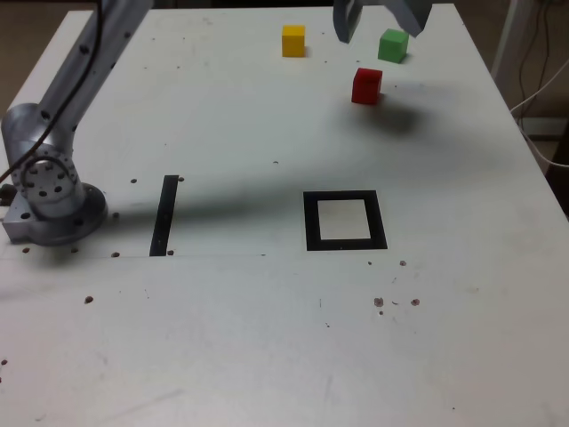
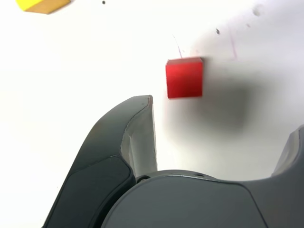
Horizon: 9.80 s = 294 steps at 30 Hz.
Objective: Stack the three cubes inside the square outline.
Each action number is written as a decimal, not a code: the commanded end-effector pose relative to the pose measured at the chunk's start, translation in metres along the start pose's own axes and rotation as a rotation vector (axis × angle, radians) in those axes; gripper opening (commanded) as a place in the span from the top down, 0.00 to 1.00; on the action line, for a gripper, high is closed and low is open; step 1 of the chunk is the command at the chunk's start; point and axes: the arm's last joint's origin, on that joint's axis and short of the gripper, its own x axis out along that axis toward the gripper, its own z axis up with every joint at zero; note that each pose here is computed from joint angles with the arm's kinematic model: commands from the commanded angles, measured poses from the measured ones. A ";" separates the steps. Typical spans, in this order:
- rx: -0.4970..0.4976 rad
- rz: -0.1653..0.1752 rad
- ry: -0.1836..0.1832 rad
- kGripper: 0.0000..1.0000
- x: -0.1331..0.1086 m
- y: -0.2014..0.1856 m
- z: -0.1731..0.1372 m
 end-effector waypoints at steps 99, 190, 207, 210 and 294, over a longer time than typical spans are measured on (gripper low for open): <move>-0.009 -0.097 0.100 0.65 -0.032 -0.146 0.022; -0.250 -0.031 -0.013 0.01 -0.018 0.020 -0.088; -0.393 -0.080 -0.057 0.02 0.046 0.104 -0.142; -0.413 -0.083 -0.030 0.03 0.054 0.108 -0.152; -0.360 -0.129 -0.011 0.71 0.030 0.068 -0.113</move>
